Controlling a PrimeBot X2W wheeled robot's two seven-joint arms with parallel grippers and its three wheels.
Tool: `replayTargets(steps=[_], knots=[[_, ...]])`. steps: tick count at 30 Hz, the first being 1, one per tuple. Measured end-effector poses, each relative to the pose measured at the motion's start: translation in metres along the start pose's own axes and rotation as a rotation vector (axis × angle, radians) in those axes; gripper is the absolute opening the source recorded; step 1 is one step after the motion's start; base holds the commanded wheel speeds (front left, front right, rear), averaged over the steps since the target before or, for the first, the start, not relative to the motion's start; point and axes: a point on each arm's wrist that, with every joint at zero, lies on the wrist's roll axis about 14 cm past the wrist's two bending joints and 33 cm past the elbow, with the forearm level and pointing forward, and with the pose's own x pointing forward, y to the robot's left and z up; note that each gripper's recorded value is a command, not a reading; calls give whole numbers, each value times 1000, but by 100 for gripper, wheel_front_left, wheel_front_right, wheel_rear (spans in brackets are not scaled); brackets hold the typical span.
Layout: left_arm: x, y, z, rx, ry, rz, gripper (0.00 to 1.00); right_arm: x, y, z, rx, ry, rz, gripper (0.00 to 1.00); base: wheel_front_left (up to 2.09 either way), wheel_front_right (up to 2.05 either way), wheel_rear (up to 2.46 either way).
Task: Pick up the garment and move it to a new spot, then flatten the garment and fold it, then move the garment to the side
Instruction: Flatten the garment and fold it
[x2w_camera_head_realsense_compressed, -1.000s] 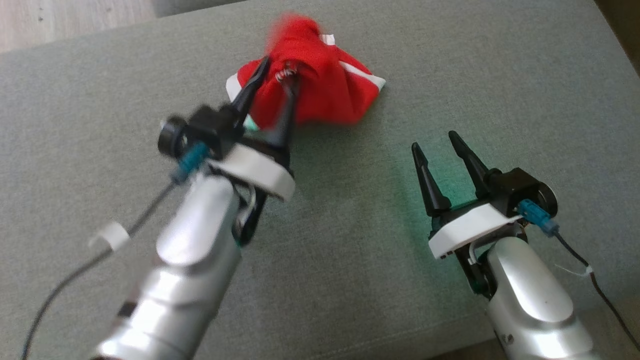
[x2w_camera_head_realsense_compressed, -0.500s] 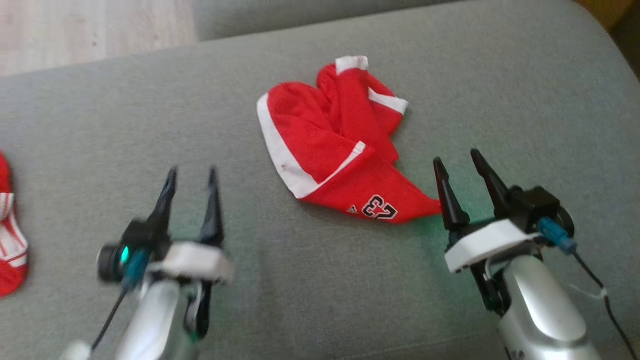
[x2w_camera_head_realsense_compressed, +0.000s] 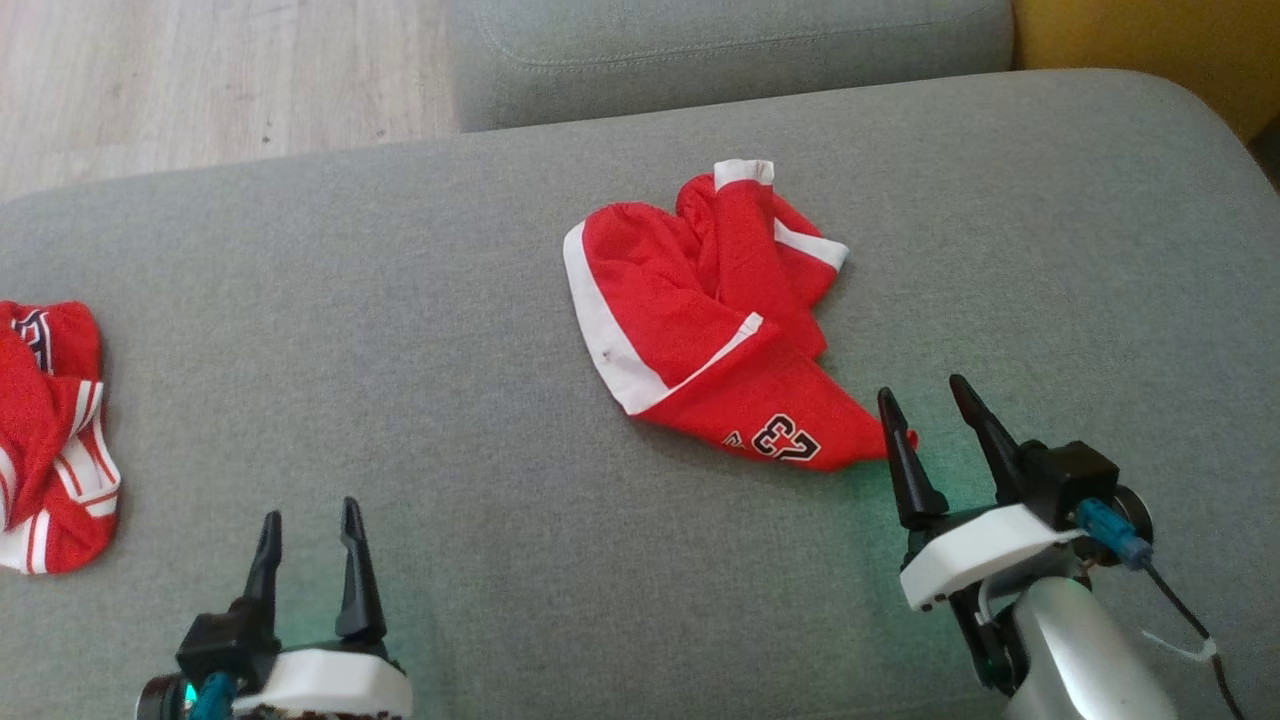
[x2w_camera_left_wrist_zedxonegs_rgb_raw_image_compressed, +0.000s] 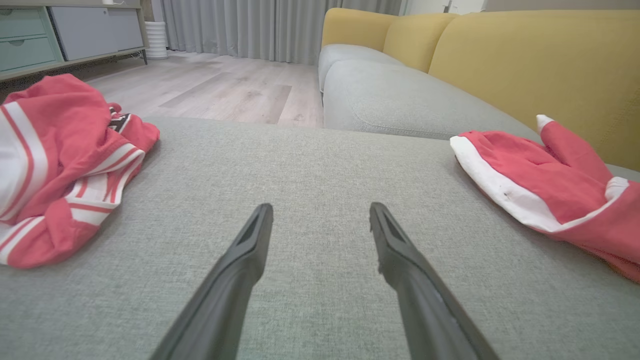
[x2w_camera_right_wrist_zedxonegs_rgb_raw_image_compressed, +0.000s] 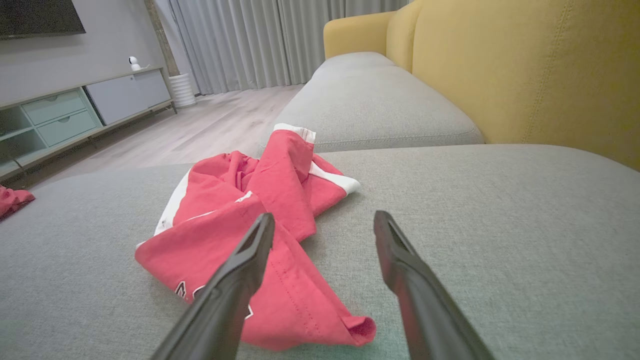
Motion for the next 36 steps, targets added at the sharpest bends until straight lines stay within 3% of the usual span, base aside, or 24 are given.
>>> replayTargets(steps=[8, 15, 22, 36], knots=[[5, -8, -6, -13, 19, -20, 100, 13, 17, -14, 4, 47, 58, 100, 0, 0, 0], [9, -6, -11, -40, 36, -11, 100, 61, 49, -5, 46, 62, 164, 100, 0, 0, 0], [1, 9, -25, -51, 78, 40, 100, 80, 71, -32, 67, 180, 228, 100, 0, 0, 0], [6, 4, -24, -47, 78, 22, 100, 79, 68, -49, 104, 249, 210, 100, 0, 0, 0]])
